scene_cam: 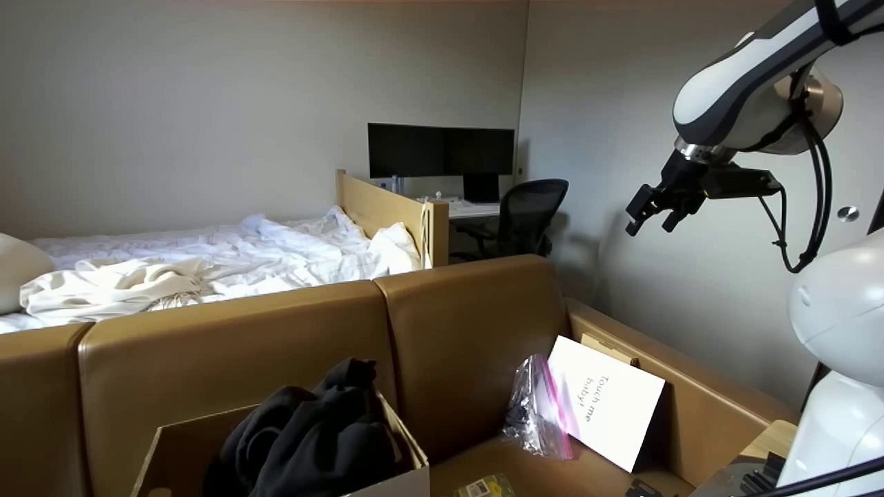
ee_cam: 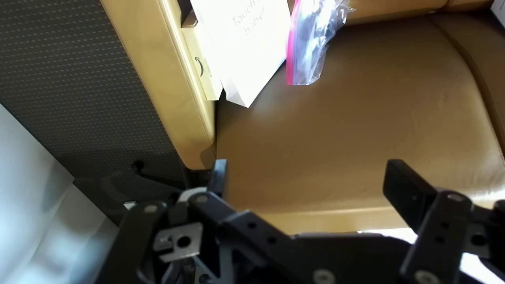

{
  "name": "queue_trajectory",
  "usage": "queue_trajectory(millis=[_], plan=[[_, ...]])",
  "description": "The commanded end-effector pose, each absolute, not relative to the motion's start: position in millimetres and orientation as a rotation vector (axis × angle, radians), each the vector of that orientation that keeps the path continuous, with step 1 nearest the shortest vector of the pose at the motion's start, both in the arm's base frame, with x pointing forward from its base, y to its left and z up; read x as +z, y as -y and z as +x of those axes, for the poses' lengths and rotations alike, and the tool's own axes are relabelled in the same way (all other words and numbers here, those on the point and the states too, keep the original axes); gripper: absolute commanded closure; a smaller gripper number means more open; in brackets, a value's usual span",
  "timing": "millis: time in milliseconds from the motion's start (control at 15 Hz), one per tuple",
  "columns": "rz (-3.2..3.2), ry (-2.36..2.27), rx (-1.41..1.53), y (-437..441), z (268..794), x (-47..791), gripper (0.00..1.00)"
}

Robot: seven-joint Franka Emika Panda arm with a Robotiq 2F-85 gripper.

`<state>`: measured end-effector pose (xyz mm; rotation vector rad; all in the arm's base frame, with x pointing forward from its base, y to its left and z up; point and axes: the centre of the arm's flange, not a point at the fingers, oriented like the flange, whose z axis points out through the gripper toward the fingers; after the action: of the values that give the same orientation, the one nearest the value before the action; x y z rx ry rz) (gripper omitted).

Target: Put the white paper gab on the right into the box

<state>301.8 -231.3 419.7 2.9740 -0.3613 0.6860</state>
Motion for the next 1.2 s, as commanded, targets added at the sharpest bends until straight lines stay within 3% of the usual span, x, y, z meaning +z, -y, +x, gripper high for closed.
queue_trajectory(millis=[0, 600, 733, 800, 1133], plan=[[2.965, 0.435, 0.65, 265, 320, 361, 0.0], [3.001, 0.523, 0.607, 328, 325, 234, 0.0], [3.014, 0.491, 0.588, 332, 328, 232, 0.0], [3.0, 0.543, 0.599, 297, 306, 281, 0.0], [3.001, 0.536, 0.6, 298, 307, 281, 0.0]])
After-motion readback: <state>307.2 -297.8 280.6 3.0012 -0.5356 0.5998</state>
